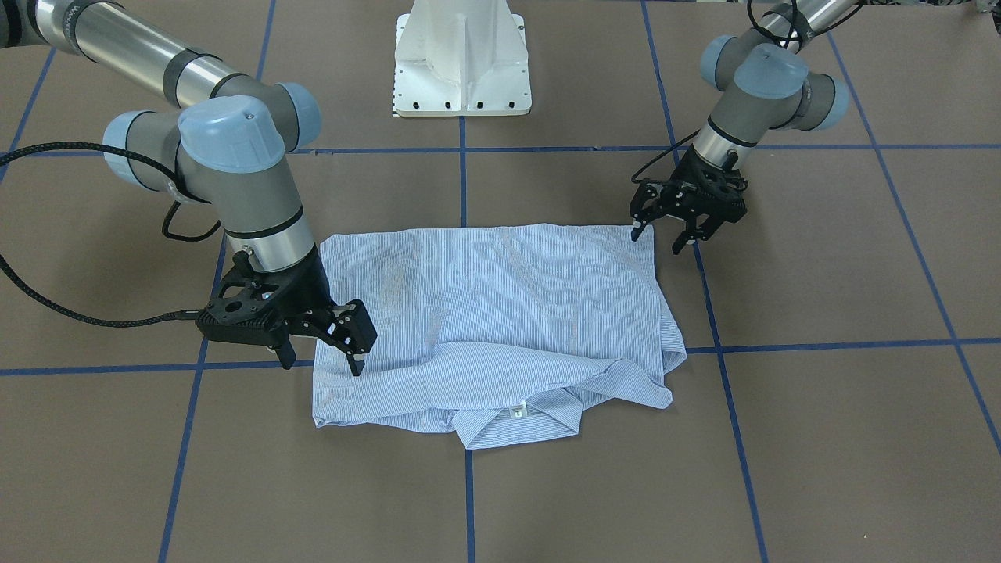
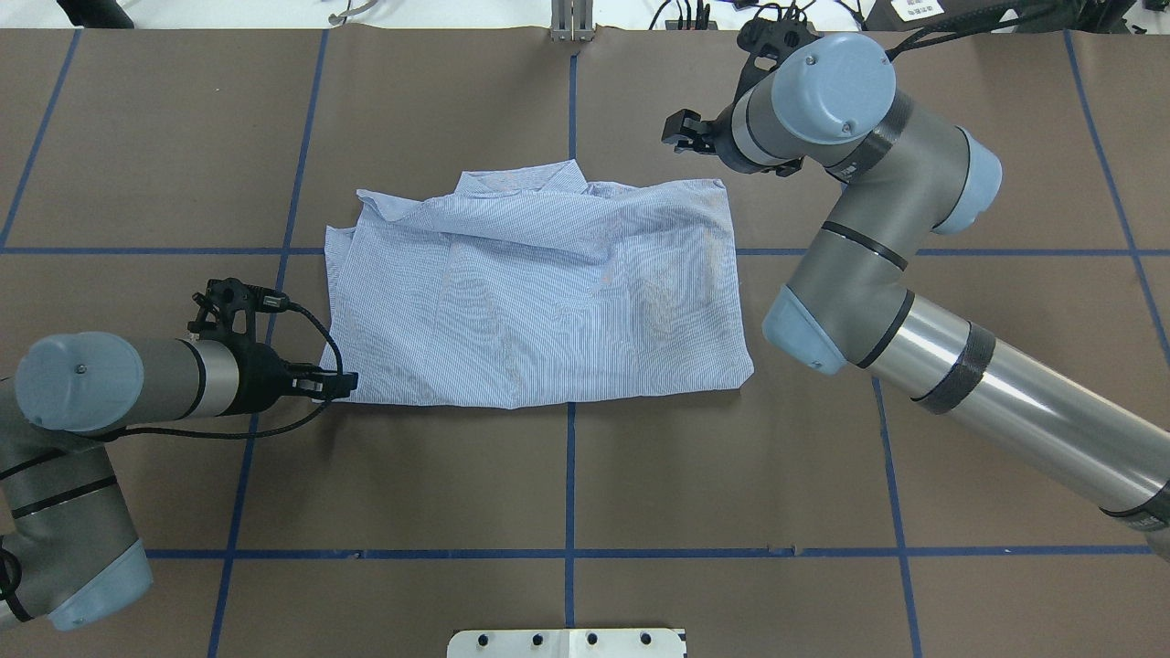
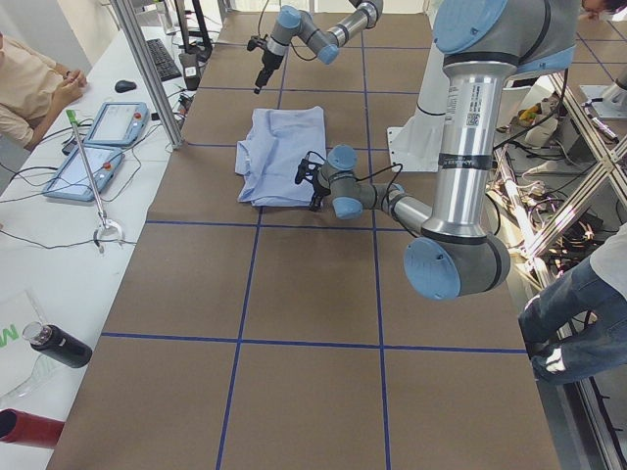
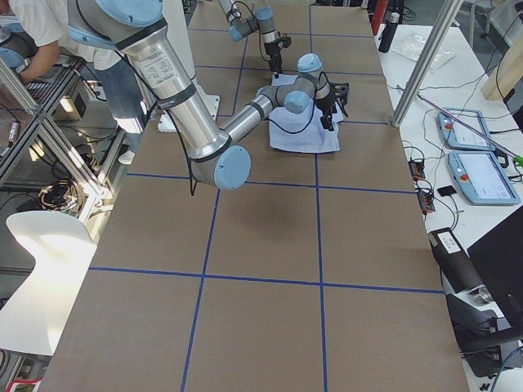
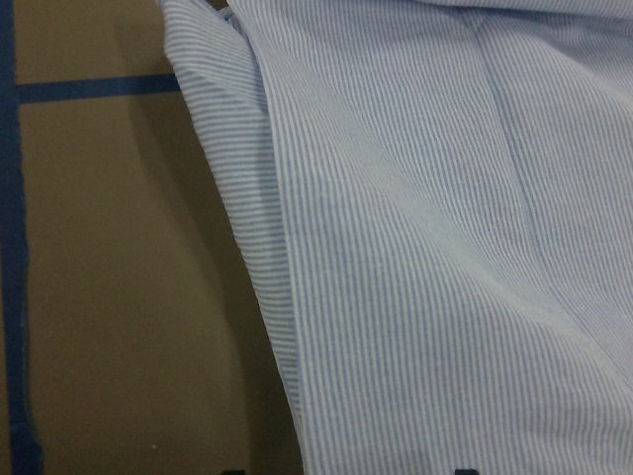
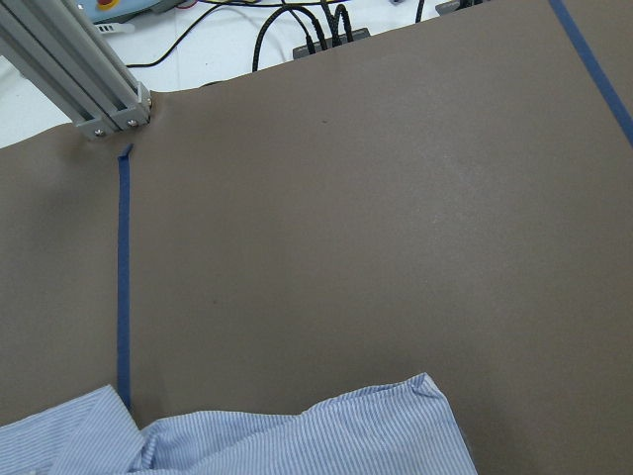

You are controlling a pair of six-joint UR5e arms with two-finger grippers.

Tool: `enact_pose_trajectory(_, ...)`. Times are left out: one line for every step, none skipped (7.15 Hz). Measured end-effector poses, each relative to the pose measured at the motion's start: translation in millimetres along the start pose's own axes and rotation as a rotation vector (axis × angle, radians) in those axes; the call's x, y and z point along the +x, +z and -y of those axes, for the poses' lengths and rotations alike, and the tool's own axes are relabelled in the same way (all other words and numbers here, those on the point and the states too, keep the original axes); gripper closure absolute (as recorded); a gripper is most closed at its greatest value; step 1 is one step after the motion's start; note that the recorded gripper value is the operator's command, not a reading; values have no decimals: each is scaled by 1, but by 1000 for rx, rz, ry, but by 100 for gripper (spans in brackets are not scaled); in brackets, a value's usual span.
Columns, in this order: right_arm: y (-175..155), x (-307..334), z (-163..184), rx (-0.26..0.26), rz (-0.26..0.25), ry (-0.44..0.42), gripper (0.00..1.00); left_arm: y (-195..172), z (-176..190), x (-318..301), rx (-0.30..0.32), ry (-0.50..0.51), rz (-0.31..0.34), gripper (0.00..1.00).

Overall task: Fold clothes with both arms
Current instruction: 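Lower the left gripper to the shirt side nearest it and grasp it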

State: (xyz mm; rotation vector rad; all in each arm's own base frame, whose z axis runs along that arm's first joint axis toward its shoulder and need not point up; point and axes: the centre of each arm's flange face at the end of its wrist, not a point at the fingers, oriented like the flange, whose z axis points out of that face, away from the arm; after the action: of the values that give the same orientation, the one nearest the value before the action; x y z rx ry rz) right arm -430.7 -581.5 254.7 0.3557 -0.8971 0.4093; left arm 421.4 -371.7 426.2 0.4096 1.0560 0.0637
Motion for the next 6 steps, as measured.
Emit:
enact_pose_trajectory(0, 0, 0, 0, 1, 0, 0, 2, -6, 3, -8, -5, -3, 48)
enact_pose_trajectory(-1, 0, -1, 0, 2, 1, 0, 5, -12, 7, -18, -4, -6, 59)
enact_pose_trajectory(-1, 0, -1, 0, 3, 0, 0, 7, -16, 10, -25, -2, -9, 92)
enact_pose_trajectory(-1, 0, -1, 0, 3, 0, 0, 7, -18, 11, -27, -1, -10, 100)
enact_pose_trajectory(-2, 0, -2, -1, 4, -1, 0, 8, -18, 10, -25, -1, -7, 100)
enact_pose_trajectory(-2, 0, -2, -1, 4, -1, 0, 7, -18, 9, -19, 0, -3, 100)
